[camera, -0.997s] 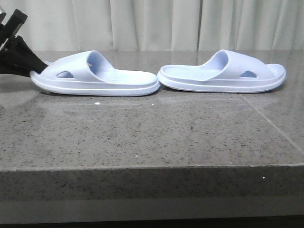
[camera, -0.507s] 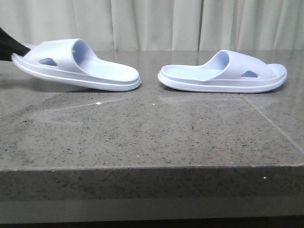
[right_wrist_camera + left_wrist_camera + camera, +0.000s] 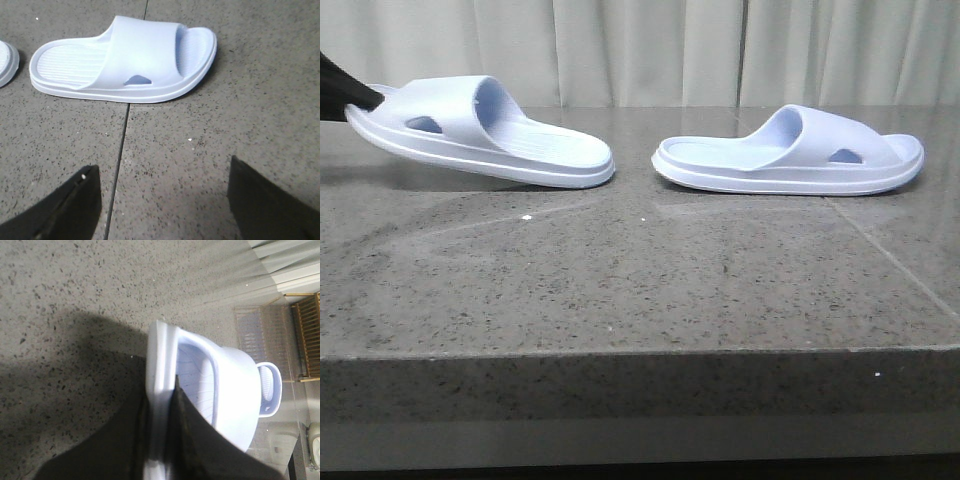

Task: Insert blue slippers together front up

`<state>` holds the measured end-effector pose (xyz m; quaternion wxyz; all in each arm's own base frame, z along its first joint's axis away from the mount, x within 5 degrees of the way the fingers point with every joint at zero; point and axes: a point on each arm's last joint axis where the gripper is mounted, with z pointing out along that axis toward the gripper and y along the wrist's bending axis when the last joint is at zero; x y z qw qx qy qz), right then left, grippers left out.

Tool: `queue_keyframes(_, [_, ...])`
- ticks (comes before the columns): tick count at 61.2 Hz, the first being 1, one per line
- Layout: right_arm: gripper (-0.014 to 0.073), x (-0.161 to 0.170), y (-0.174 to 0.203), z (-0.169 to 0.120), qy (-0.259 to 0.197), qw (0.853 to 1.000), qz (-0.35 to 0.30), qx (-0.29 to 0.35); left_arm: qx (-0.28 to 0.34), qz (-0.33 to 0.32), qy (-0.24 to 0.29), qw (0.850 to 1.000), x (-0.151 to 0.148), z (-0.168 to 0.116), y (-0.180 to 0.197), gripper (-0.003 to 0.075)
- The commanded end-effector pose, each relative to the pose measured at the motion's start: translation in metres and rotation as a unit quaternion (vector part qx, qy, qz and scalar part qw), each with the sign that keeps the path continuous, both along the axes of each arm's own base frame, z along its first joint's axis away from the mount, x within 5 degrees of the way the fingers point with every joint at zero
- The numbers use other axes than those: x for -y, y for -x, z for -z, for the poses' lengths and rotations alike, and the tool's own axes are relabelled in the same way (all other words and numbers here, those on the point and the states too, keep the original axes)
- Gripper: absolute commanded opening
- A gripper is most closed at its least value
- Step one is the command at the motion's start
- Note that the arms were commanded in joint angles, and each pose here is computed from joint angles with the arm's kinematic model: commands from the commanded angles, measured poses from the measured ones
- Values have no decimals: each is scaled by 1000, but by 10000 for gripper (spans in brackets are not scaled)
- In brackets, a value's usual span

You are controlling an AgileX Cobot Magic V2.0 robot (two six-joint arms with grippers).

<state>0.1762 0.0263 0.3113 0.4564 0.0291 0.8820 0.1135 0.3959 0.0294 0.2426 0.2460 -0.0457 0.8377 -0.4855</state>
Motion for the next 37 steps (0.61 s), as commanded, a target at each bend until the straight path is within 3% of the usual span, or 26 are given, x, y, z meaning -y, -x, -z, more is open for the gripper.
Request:
queue_keyframes(1, [541, 3, -29, -18, -9, 999, 19, 29, 43, 22, 46, 998, 6, -37, 7, -20])
queue_keyframes(18, [541, 35, -100, -18, -15, 996, 85, -26, 43, 22, 46, 998, 6, -37, 7, -20])
queue_keyframes(27, [541, 45, -133, -9, -21, 994, 81, -74, 43, 22, 46, 998, 6, -37, 7, -20])
queue_keyframes(37, [541, 50, -165, 5, -63, 991, 44, -111, 43, 22, 46, 998, 6, -37, 7, -20])
